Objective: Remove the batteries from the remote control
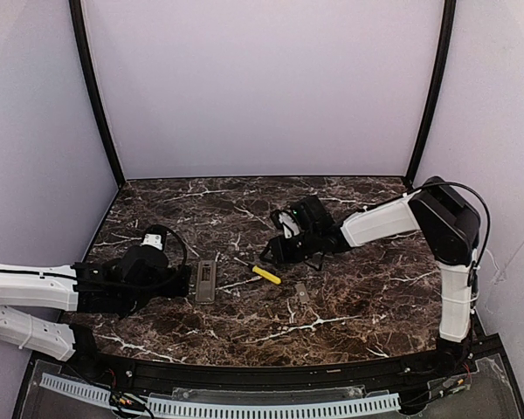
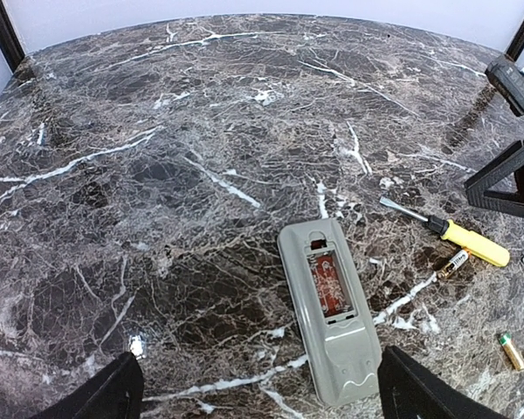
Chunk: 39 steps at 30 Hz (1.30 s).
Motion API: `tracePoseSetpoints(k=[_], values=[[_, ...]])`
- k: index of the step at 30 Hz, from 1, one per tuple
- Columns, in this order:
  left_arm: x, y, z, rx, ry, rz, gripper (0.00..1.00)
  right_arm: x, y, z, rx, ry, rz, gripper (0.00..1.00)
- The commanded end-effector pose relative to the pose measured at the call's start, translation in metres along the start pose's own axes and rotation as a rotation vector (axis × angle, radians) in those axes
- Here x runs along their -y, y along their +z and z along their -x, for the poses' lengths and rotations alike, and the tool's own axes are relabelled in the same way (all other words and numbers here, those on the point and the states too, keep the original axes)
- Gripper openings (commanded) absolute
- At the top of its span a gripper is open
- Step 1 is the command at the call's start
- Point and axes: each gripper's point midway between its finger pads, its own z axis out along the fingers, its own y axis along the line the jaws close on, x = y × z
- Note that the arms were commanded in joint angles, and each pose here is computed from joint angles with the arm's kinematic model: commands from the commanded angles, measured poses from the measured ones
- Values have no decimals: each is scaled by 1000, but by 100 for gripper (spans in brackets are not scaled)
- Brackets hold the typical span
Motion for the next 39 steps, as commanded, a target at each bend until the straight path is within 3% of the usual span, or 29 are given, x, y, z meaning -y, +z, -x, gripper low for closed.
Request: tracePoseSetpoints(k=[1,6,8,9,10,16,22,33,39], values=[[1,-3,11,23,15,-1,94,-19,-27,39,89,-60,-5,48],[-2,-13,35,83,61,28,94,-35,-58,66,153,-122,-40,63],[-4,-19,52,129,93,55,94,-39,-76,79,190,-150,-74,78],[-7,-21,58,145,107,72,94,-38,-87,85,211,-168,-106,92],[-11,-25,68,173,145,107,95,-39,-98,91,233,-182,-125,98],[-39,-41,114,299,247,226,98,-32,-179,118,384,-241,-247,99],[-81,-43,140,379,236,315,98,9,-249,116,507,-265,-464,99],[-147,-8,126,434,201,431,99,91,-329,78,666,-220,-773,99],[-180,18,116,381,162,466,99,125,-346,52,743,-208,-861,99]])
